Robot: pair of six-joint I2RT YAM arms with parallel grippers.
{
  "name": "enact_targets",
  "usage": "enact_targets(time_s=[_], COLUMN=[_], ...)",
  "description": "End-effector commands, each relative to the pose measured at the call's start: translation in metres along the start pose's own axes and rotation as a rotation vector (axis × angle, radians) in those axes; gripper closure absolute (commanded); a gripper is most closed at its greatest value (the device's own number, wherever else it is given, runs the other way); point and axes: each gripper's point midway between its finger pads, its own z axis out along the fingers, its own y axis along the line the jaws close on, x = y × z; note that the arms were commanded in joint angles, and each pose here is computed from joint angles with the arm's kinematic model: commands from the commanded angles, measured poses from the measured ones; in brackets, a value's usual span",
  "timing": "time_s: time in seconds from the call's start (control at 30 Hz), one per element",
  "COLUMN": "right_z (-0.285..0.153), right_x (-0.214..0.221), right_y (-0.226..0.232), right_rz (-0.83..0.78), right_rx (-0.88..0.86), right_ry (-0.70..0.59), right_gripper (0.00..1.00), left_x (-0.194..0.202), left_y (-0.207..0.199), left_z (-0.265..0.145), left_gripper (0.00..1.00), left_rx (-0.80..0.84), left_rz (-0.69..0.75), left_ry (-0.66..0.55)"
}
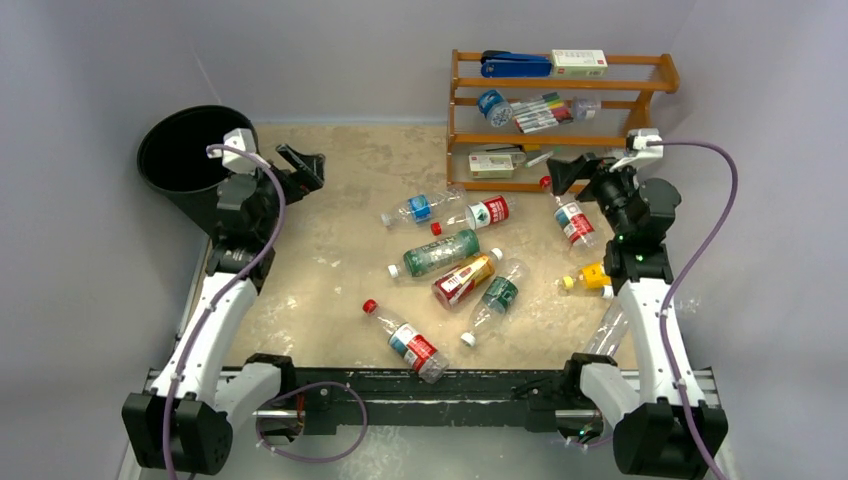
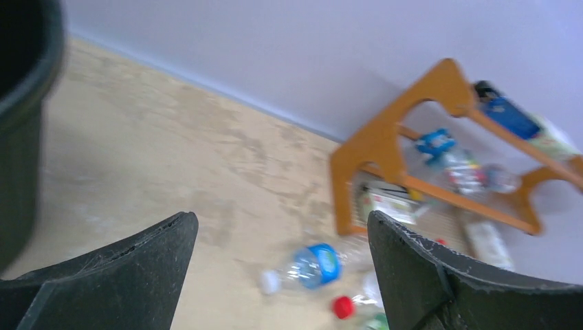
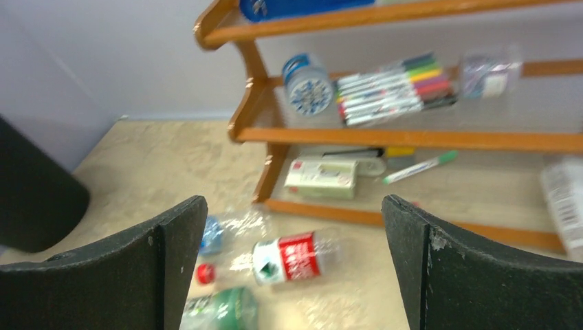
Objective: Put the plastic bottles in the bin
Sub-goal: Pick up the plastic bottle at the center of the board.
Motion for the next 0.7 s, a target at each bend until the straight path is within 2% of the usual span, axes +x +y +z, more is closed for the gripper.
enact_targets(time_s=[0.0,0.03,0.1,0.2,0.3,0.33,0.4,0.5,0.67], right_z=[-0.019,-0.021,-0.023,-0.029,-0.03,-0.03,-0.028,-0.025,-0.027], right_x=[0.012,0.021,0.028,0.042,0.069,0.078,0.095,0.105,0.116], right_y=[0.031,0.029,0.033,0.058,0.06,0.063,0.062,0.053,0.047], right_rz=[0.157,0.188,0.217,0.254,0.451,0.475,0.496,0.492,0.459], right_rx=[-0.101,-0.076,-0.092,-0.265,-0.252,-0.281,-0.295,-0.255,-0.226], right_ry=[0.109,0.152,0.191,0.209,0.28,0.309,0.363,0.364,0.397], right_gripper=[0.0,0.0,0.0,0.0,0.0,0.0,0.0,0.0,0.0], left_x=[-0.004,0.001,0.008,0.022,0.034,0.043,0.06,0.083,0.119], left_y=[-0.056,-0.055,-0.044,-0.041,-0.052,-0.049,-0.039,-0.03,-0.038], left_z=[-0.025,-0.03,-0.037,-0.047,-0.055,-0.057,-0.062,-0.075,-0.09], left_gripper=[0.06,0.06,0.06,0.06,0.06,0.06,0.06,0.06,0.06], left_rx=[0.18,0.158,0.069,0.072,0.158,0.135,0.068,-0.01,-0.022], left_rz=[-0.218,-0.231,-0.328,-0.424,-0.484,-0.485,-0.457,-0.443,-0.515], left_ry=[0.139,0.189,0.213,0.24,0.269,0.302,0.374,0.461,0.511])
